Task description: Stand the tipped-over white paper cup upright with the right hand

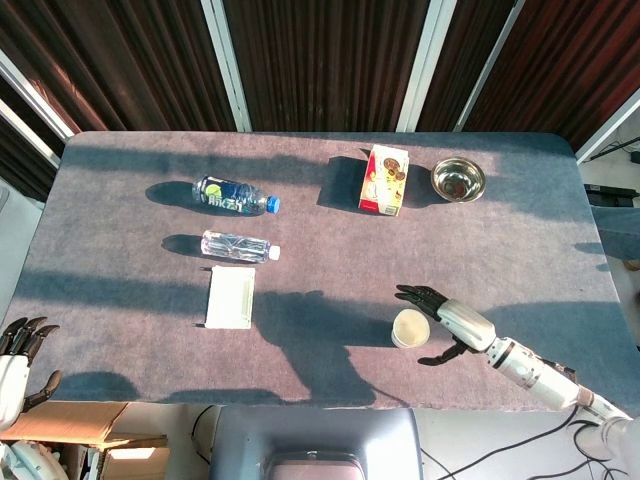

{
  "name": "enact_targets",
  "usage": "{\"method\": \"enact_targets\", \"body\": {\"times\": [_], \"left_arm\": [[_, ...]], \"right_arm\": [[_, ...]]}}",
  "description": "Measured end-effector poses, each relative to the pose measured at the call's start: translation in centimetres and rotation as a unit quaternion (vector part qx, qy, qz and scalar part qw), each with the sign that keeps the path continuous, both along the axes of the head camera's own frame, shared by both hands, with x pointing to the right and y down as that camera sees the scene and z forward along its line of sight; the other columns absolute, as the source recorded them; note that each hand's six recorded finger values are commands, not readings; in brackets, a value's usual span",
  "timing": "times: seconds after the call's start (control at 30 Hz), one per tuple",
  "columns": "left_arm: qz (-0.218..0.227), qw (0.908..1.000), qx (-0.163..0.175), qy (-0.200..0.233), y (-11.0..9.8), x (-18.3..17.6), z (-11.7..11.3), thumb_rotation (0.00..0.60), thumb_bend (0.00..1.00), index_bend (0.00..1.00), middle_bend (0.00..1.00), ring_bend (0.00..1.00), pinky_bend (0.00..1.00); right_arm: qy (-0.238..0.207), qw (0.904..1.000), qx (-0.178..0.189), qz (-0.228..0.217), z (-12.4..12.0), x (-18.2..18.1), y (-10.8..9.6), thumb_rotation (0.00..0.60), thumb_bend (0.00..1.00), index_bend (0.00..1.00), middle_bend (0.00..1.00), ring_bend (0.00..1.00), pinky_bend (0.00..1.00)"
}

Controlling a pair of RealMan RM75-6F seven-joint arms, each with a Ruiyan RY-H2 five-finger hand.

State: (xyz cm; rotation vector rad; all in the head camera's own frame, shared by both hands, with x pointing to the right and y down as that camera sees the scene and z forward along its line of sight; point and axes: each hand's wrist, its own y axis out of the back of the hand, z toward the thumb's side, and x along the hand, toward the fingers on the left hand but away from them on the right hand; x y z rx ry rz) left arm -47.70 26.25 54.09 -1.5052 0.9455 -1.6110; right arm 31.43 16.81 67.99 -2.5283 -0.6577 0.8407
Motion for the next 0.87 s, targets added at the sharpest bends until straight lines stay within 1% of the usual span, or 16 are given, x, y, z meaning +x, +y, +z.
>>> {"method": "enact_targets", "body": {"times": [0.1,0.17,0.2,0.3,0.33,0.4,0.43,0.5,0.53,0.57,0.63,0.67,0.77,0.87], "left_arm": [[0.002,1.0,0.0,0.0,0.0,0.1,0.0,0.6,0.29,0.25,0.16,0.11,0.41],[0.003,1.0,0.0,0.0,0.1,0.1,0.0,0.6,0.29,0.25,0.15,0.11,0.41],[0.003,1.0,0.0,0.0,0.0,0.2,0.0,0.6,0.29,0.25,0.15,0.11,0.41],[0.004,1.0,0.0,0.0,0.0,0.2,0.2,0.6,0.29,0.25,0.16,0.11,0.41],[0.004,1.0,-0.001,0.0,0.0,0.2,0.2,0.6,0.29,0.25,0.16,0.11,0.41],[0.005,1.0,-0.002,0.0,-0.1,0.3,0.3,0.6,0.29,0.25,0.16,0.11,0.41],[0.005,1.0,-0.002,-0.001,-0.1,0.3,0.4,0.6,0.29,0.25,0.16,0.11,0.41],[0.006,1.0,-0.003,-0.001,-0.1,0.4,0.5,0.6,0.3,0.25,0.15,0.11,0.41],[0.006,1.0,-0.003,-0.001,-0.1,0.4,0.5,0.6,0.3,0.25,0.15,0.11,0.41],[0.007,1.0,-0.003,-0.001,-0.1,0.4,0.5,0.6,0.3,0.25,0.15,0.11,0.41],[0.008,1.0,-0.003,-0.001,-0.1,0.4,0.5,0.6,0.29,0.25,0.15,0.11,0.41],[0.008,1.0,-0.004,-0.001,-0.2,0.5,0.6,0.6,0.29,0.25,0.16,0.11,0.41],[0.009,0.9999,-0.005,-0.001,-0.2,0.5,0.7,0.6,0.29,0.25,0.16,0.11,0.41],[0.009,1.0,-0.003,-0.001,-0.2,0.5,0.6,0.6,0.3,0.25,0.15,0.11,0.41]], "right_arm": [[0.018,0.9987,0.046,-0.009,-2.0,0.6,0.3,0.6,0.27,0.0,0.0,0.0,0.0],[0.038,0.9959,0.082,-0.008,-3.4,1.0,0.6,0.6,0.27,0.01,0.0,0.0,0.01],[0.048,0.9941,0.098,-0.005,-4.1,1.2,0.8,0.6,0.27,0.02,0.0,0.0,0.01],[0.09,0.9842,0.151,0.021,-6.1,1.9,1.2,0.6,0.27,0.05,0.0,0.0,0.06],[0.111,0.978,0.173,0.035,-6.8,2.3,1.3,0.6,0.27,0.06,0.0,0.0,0.07],[0.148,0.9657,0.205,0.059,-7.8,3.1,1.4,0.6,0.27,0.06,0.0,0.0,0.08],[0.176,0.9557,0.224,0.075,-8.3,3.7,1.6,0.6,0.27,0.06,0.0,0.0,0.09],[0.217,0.9389,0.247,0.101,-9.1,4.8,1.9,0.6,0.27,0.05,0.0,0.0,0.1],[0.237,0.9305,0.255,0.116,-9.4,5.4,2.0,0.6,0.27,0.05,0.0,0.0,0.1],[0.259,0.92,0.261,0.137,-9.9,6.2,2.3,0.6,0.27,0.05,0.0,0.0,0.1],[0.286,0.9048,0.266,0.169,-10.5,7.4,2.7,0.6,0.27,0.04,0.0,0.0,0.11],[0.295,0.9004,0.268,0.176,-10.6,7.7,2.8,0.6,0.27,0.04,0.0,0.0,0.11],[0.31,0.8936,0.267,0.183,-10.7,7.9,3.0,0.6,0.27,0.04,0.0,0.0,0.11],[0.319,0.8922,0.26,0.185,-10.6,7.9,3.2,0.6,0.27,0.04,0.0,0.0,0.11]]}}
